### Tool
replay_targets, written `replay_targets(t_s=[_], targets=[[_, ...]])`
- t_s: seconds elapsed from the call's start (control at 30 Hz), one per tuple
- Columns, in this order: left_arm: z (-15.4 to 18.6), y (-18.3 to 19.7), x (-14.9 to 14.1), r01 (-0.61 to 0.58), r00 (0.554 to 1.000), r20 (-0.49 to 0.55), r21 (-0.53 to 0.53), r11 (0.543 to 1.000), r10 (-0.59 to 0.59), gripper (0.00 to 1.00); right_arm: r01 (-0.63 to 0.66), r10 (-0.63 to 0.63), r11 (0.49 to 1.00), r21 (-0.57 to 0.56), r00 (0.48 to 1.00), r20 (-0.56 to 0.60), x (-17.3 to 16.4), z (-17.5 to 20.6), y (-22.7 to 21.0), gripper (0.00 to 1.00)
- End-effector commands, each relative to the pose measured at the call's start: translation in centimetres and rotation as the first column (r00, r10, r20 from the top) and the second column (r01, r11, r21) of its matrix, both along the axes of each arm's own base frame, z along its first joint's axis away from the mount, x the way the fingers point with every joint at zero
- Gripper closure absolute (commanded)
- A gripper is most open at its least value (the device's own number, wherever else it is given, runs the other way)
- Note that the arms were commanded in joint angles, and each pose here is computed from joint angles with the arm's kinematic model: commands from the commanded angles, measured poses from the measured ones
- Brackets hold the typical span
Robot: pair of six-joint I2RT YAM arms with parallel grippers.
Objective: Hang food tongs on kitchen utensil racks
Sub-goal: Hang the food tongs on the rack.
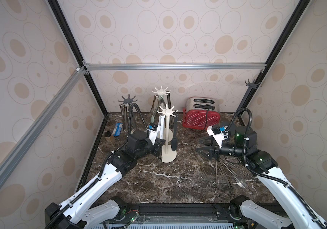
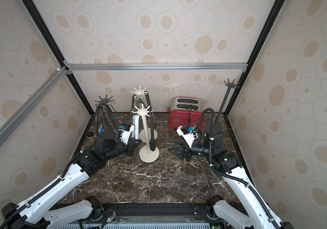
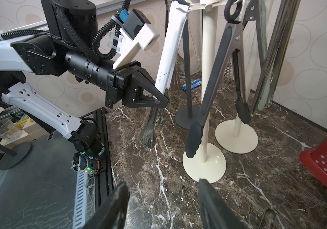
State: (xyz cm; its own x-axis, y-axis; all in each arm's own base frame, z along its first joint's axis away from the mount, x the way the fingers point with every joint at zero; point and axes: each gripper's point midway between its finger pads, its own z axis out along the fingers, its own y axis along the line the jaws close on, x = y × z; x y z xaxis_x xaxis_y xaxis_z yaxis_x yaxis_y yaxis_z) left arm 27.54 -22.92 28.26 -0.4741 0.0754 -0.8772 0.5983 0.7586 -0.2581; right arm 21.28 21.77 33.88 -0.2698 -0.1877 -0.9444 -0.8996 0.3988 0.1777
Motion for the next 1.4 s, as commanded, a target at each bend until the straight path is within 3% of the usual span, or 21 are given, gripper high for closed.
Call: replay_targets(t_s=[0.0, 0.3, 0.93, 1.3, 1.37], targets=[[-1.3, 0.2, -0.3, 0.003, 0.999, -0.039, 0.016, 1.000, -0.002, 1.00, -0.016, 0.016, 1.000, -0.002, 1.000, 0.013, -0.1, -0.2, 0.0, 0.41], [-2.2, 0.3, -0.4, 0.000, 0.999, -0.055, 0.024, 1.000, 0.001, 0.92, -0.016, 0.016, 1.000, -0.002, 1.000, 0.012, -0.1, -0.2, 0.0, 0.41], [-3.9, 0.1, -0.3, 0.009, 0.996, -0.085, 0.045, 0.999, -0.005, 0.88, -0.016, 0.016, 1.000, -0.002, 1.000, 0.017, -0.2, -0.2, 0.0, 0.41], [-3.2, 0.4, -0.6, 0.006, 0.998, -0.070, 0.045, 0.999, -0.003, 0.87, -0.009, 0.009, 1.000, -0.004, 1.000, 0.012, 0.0, -0.3, 0.0, 0.41], [-3.1, 0.5, -0.7, 0.006, 0.998, -0.067, 0.043, 0.999, -0.003, 0.83, 0.004, -0.004, 1.000, -0.009, 1.000, 0.006, 0.2, -0.4, -0.1, 0.41]])
